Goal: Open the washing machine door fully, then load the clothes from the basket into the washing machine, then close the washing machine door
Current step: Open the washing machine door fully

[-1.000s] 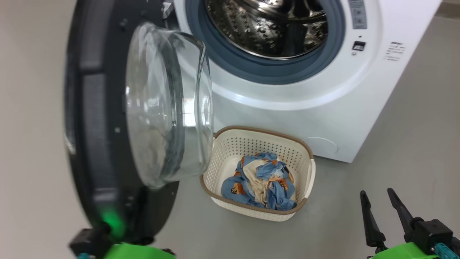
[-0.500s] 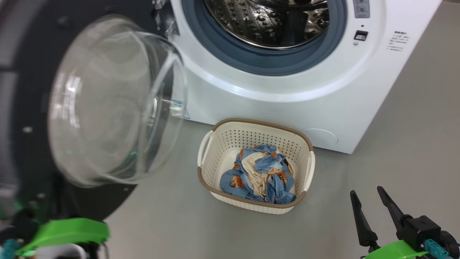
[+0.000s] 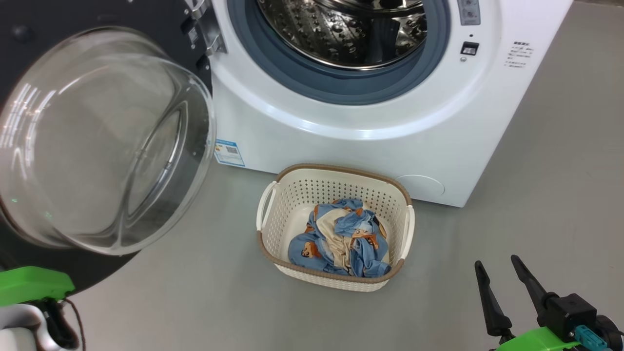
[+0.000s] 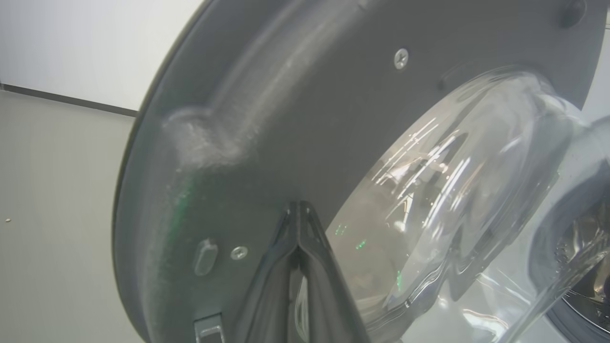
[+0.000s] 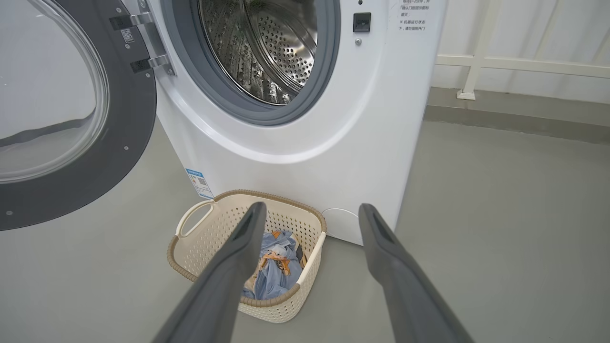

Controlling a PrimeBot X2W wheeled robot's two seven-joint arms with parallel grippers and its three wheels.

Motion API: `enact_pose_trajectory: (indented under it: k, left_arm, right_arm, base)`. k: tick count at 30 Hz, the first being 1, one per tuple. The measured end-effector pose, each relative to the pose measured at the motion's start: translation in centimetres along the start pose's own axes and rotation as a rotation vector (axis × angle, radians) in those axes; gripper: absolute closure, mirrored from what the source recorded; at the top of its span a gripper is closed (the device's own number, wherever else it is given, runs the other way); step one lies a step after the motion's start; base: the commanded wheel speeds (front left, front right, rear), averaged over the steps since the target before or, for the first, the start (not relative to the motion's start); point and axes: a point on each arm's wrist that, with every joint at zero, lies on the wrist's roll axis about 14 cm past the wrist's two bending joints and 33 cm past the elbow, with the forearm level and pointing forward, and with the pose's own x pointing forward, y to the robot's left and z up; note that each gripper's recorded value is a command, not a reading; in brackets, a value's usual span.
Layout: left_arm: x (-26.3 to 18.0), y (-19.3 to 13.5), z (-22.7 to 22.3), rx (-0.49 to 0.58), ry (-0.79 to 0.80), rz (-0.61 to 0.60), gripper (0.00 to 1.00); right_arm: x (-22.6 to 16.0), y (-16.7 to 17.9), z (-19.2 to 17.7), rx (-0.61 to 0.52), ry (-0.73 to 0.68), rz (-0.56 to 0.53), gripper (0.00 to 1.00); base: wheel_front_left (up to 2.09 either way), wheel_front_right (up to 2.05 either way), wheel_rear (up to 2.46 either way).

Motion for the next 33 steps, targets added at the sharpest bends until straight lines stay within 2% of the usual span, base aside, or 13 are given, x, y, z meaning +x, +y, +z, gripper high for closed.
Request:
enact_pose_trajectory:
  k: [11,19,20,21,23,24,25,26,33]
  left_arm:
    - [0.5,0.8,1.2,-0.020,-0.033,-0.004,1.00]
    - [-1.0,-1.1,3.6,-0.168,-0.093,-0.085,1.00]
    - [-1.4,-1.5,4.1,-0.175,-0.106,-0.103,0.89]
    - [-1.8,-2.0,4.6,-0.186,-0.118,-0.123,0.69]
    - [-2.6,-3.1,5.4,-0.208,-0.139,-0.162,0.44]
    - [-3.0,-3.8,5.8,-0.217,-0.149,-0.182,0.22]
    - [-3.5,-4.4,6.3,-0.219,-0.159,-0.203,0.07]
    - [-3.9,-4.9,6.6,-0.222,-0.169,-0.222,0.00]
    - [-6.9,-9.2,6.4,-0.212,-0.155,-0.383,0.00]
  right_arm:
    - [-0.6,-0.4,0.7,0.002,-0.016,-0.017,0.00]
    - [-1.1,-0.4,1.6,0.014,-0.042,-0.027,0.00]
    - [-1.2,-0.4,1.8,0.013,-0.046,-0.028,0.00]
    - [-1.3,-0.4,1.9,0.012,-0.049,-0.029,0.00]
    - [-1.5,-0.4,2.1,0.014,-0.056,-0.033,0.00]
    - [-1.6,-0.5,2.3,0.013,-0.060,-0.037,0.00]
    - [-1.7,-0.6,2.4,0.013,-0.065,-0.042,0.00]
    - [-1.9,-0.8,2.6,0.013,-0.069,-0.048,0.00]
    - [-3.3,-2.0,3.2,0.012,-0.088,-0.094,0.00]
  base:
    - [0.00,0.00,0.00]
    - [0.00,0.00,0.00]
    - [0.00,0.00,0.00]
    - [0.00,0.00,0.00]
    - [0.00,0.00,0.00]
    - [0.00,0.00,0.00]
    - [0.00,0.00,0.00]
    - [0.00,0.00,0.00]
    - [0.00,0.00,0.00]
